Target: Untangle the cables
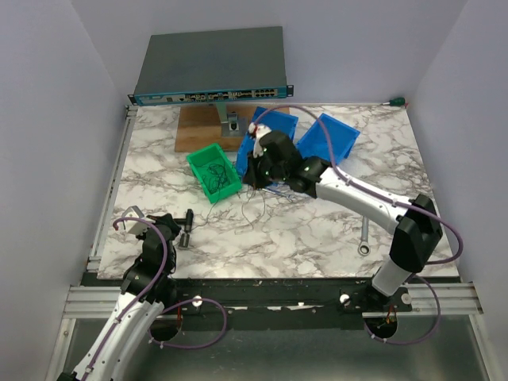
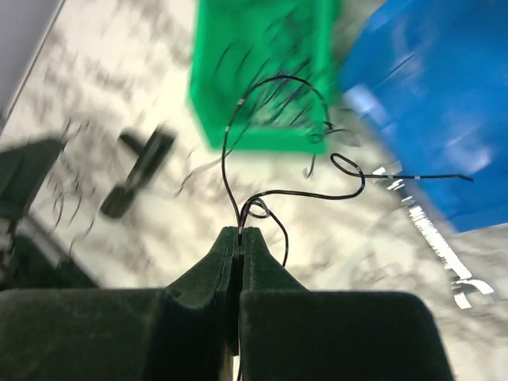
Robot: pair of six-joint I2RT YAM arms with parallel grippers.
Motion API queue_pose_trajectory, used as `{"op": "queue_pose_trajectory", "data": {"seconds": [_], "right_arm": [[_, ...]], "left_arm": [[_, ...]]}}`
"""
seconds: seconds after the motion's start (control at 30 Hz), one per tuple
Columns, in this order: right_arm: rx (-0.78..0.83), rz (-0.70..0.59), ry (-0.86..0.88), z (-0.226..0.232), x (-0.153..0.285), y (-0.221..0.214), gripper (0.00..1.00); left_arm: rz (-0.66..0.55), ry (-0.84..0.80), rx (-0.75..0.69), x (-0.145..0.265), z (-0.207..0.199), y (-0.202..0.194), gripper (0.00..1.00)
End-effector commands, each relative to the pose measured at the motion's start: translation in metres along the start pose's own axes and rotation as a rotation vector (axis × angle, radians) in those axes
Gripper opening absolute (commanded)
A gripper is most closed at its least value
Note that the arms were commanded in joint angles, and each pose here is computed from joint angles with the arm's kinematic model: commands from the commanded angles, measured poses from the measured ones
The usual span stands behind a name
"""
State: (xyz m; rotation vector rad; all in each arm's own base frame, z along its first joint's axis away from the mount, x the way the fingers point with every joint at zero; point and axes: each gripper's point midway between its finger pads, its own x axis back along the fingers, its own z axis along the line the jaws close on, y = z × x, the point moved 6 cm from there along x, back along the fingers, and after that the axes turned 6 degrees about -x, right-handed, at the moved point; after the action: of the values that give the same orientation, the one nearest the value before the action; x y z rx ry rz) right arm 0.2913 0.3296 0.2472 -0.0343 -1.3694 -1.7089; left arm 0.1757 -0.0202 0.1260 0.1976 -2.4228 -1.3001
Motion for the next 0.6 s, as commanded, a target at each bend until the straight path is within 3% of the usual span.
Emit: {"op": "queue_pose_trajectory", "data": {"seconds": [0.0, 0.23, 0.5, 0.57], "right_arm": [[0.02, 0.124, 0.184, 0.036, 0.025, -0.029, 0.01], [0.031, 0.009, 0.192, 0.042, 0.053, -0.002, 0.01], [0.022, -0.008, 0.137, 0.034, 0.046, 0.004, 0.01], [0.021, -0.005, 0.192, 0.038, 0.051, 0.01, 0.01]], "left_arm": [[0.002, -0.007, -0.01, -0.001, 0.0, -0.002, 0.0], [0.003, -0.006, -0.012, -0.001, 0.001, -0.002, 0.0], [0.005, -0.008, -0.011, 0.0, 0.001, -0.002, 0.0], [0.004, -0.01, -0.011, 0.0, 0.0, -0.002, 0.0]]}}
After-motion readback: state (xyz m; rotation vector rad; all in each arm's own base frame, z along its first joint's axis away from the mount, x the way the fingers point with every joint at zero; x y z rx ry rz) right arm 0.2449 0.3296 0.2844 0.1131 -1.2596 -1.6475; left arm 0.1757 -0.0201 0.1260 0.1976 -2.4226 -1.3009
